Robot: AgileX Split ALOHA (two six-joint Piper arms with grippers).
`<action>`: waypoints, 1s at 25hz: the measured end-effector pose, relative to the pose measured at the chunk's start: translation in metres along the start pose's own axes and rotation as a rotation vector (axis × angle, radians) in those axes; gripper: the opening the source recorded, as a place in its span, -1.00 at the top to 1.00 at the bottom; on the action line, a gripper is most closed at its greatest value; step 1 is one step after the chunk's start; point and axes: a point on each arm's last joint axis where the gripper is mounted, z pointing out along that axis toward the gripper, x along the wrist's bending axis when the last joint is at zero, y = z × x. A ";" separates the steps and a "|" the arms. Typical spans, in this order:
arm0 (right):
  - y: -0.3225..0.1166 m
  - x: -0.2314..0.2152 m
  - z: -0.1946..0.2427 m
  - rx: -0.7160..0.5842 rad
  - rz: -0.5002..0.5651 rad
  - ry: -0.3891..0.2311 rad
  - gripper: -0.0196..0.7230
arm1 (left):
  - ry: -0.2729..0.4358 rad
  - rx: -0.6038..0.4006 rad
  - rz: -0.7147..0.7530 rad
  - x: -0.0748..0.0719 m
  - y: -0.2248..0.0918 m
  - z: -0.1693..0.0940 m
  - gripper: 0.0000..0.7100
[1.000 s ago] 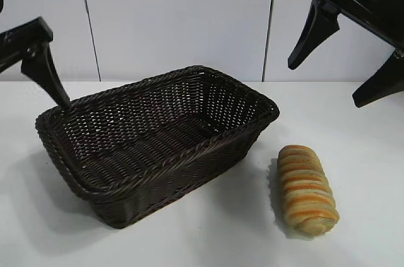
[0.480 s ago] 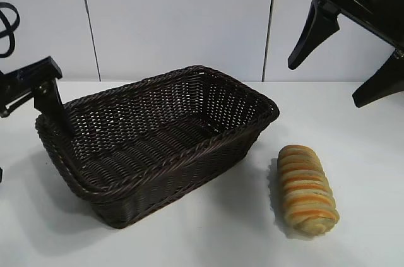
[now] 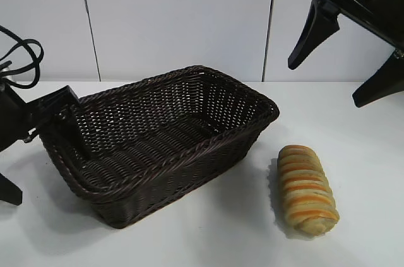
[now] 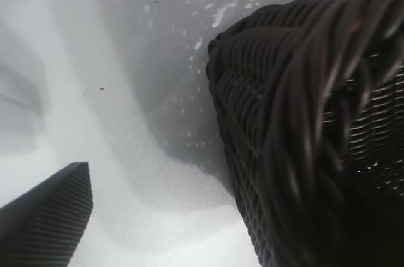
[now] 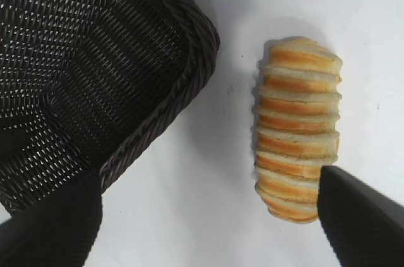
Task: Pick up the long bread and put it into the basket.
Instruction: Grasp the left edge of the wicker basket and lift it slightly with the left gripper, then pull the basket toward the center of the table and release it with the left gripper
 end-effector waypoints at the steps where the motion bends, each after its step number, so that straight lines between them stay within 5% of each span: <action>1: 0.000 0.000 0.000 0.000 0.001 0.001 -0.83 | -0.004 -0.004 -0.003 -0.001 0.001 0.000 -0.36; 7: 0.000 0.000 0.000 -0.001 0.001 0.001 -0.83 | -0.012 -0.006 -0.012 -0.002 0.001 -0.001 0.46; 10: 0.000 0.000 0.000 -0.001 0.001 0.001 -0.83 | -0.024 -0.004 -0.006 -0.007 0.004 -0.003 0.71; 25: 0.000 0.000 0.000 0.000 0.001 0.001 -0.83 | -0.121 -0.003 0.224 -0.066 0.047 -0.049 0.71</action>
